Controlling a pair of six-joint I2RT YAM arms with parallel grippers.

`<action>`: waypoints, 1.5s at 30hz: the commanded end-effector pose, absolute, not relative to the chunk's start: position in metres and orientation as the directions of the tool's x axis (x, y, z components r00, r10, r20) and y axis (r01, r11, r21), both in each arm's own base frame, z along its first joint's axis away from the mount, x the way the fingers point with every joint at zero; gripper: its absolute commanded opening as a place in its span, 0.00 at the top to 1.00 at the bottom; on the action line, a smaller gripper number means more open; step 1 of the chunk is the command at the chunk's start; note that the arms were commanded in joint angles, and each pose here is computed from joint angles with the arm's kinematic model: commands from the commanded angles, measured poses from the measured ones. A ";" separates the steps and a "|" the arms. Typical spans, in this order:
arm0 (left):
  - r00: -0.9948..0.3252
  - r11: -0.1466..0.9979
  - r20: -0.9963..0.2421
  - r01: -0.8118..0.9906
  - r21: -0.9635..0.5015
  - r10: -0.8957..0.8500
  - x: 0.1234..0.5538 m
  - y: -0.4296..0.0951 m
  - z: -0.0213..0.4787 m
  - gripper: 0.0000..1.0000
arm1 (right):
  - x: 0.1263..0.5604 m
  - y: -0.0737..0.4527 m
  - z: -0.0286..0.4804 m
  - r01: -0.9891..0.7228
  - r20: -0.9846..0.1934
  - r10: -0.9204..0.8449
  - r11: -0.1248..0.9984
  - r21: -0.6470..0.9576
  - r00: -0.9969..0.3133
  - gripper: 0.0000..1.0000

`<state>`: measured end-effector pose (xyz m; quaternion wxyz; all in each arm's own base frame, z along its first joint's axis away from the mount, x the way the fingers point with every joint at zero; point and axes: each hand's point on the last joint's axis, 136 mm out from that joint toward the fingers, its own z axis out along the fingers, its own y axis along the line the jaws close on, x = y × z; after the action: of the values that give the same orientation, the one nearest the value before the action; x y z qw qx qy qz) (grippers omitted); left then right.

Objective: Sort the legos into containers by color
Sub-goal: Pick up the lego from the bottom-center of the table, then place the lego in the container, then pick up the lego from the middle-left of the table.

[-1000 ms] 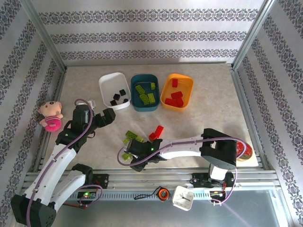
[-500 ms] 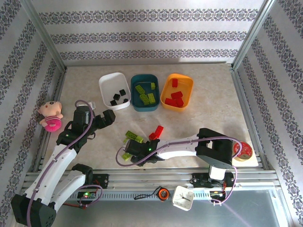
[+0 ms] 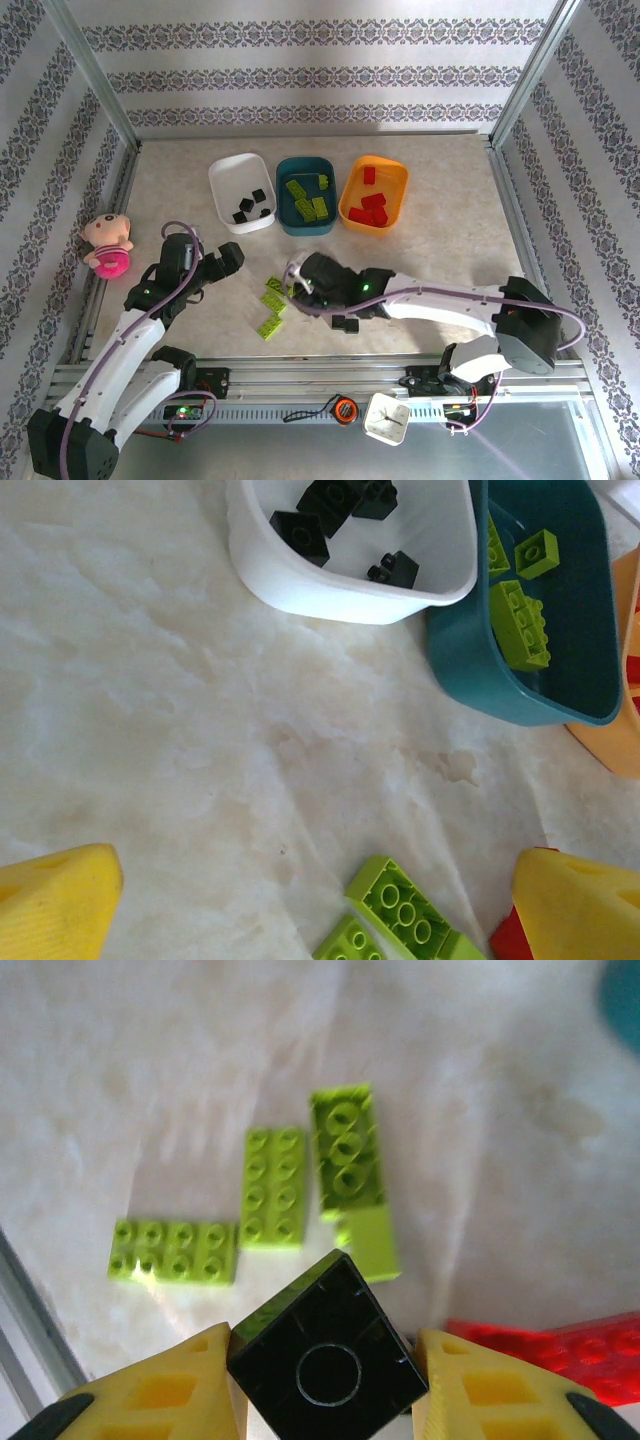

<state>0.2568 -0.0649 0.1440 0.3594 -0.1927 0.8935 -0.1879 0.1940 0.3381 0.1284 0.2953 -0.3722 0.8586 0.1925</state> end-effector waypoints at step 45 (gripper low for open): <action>-0.858 0.860 -0.502 0.172 -0.480 -0.108 0.242 -0.208 0.114 0.15 | 0.380 0.302 0.179 -0.424 -0.726 0.003 0.810 0.405 -0.688 0.28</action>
<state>0.2312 -0.1806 0.0997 0.2366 -0.0242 0.9370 -0.2560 0.3853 0.3280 0.1797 0.3610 -0.1477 0.8731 0.2927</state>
